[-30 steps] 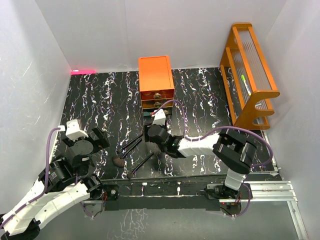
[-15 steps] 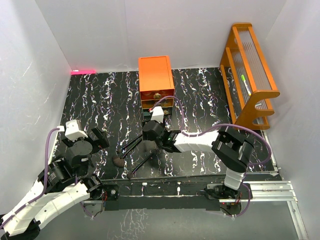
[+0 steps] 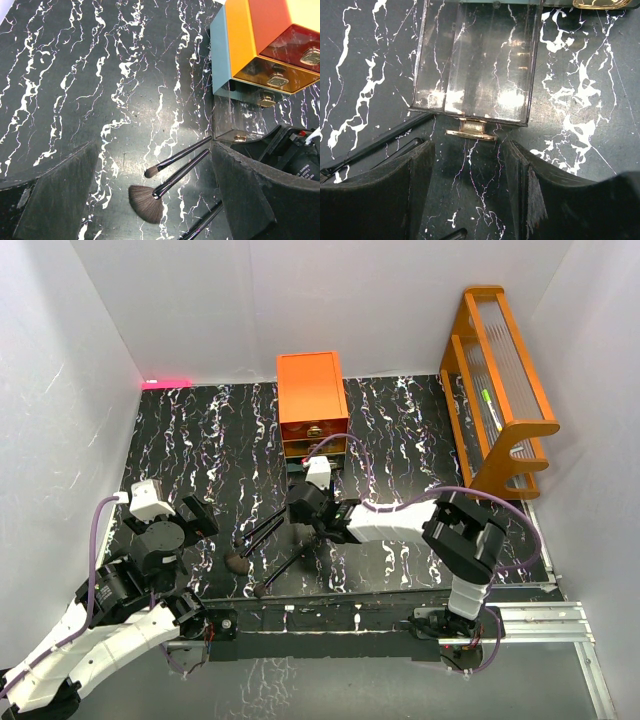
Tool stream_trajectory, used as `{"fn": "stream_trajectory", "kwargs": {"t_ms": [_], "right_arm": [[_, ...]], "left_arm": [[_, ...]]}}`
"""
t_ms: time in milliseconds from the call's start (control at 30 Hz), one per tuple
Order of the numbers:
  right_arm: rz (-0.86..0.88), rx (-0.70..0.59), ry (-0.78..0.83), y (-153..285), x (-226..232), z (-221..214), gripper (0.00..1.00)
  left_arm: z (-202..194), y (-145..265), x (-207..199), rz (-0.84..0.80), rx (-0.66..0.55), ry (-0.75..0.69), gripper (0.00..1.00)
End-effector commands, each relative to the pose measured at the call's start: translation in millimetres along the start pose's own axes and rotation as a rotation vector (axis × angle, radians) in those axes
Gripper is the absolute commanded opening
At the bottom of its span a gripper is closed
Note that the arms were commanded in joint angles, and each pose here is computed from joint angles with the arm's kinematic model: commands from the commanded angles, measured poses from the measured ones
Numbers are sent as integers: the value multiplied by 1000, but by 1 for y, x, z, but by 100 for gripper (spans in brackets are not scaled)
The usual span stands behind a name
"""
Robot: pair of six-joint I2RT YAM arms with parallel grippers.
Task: Organize the makeup
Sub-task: Open the drawer in the storage box.
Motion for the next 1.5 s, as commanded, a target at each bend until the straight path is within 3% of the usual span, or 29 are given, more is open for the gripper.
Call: {"fn": "stream_trajectory", "kwargs": {"t_ms": [0, 867, 1167, 1467], "right_arm": [[-21, -39, -42, -3, 10, 15, 60], [-69, -4, -80, -29, 10, 19, 59], [-62, 8, -68, -28, 10, 19, 34], [-34, 62, -77, -12, 6, 12, 29]], "left_arm": [[1, 1, 4, 18, -9, 1, 94], [1, 1, 4, 22, -10, 1, 94], [1, 1, 5, 23, -9, 0, 94], [1, 1, 4, 22, -10, 1, 94]]}}
Point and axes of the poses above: each gripper's point midway between its finger pads, its own y axis back along the fingers, its own x axis along the line the jaws close on, z = x × y, the point moved 7 cm from there along y, back along the fingers, and after that the axes turned 1 degree about y, right-handed, at the moved point
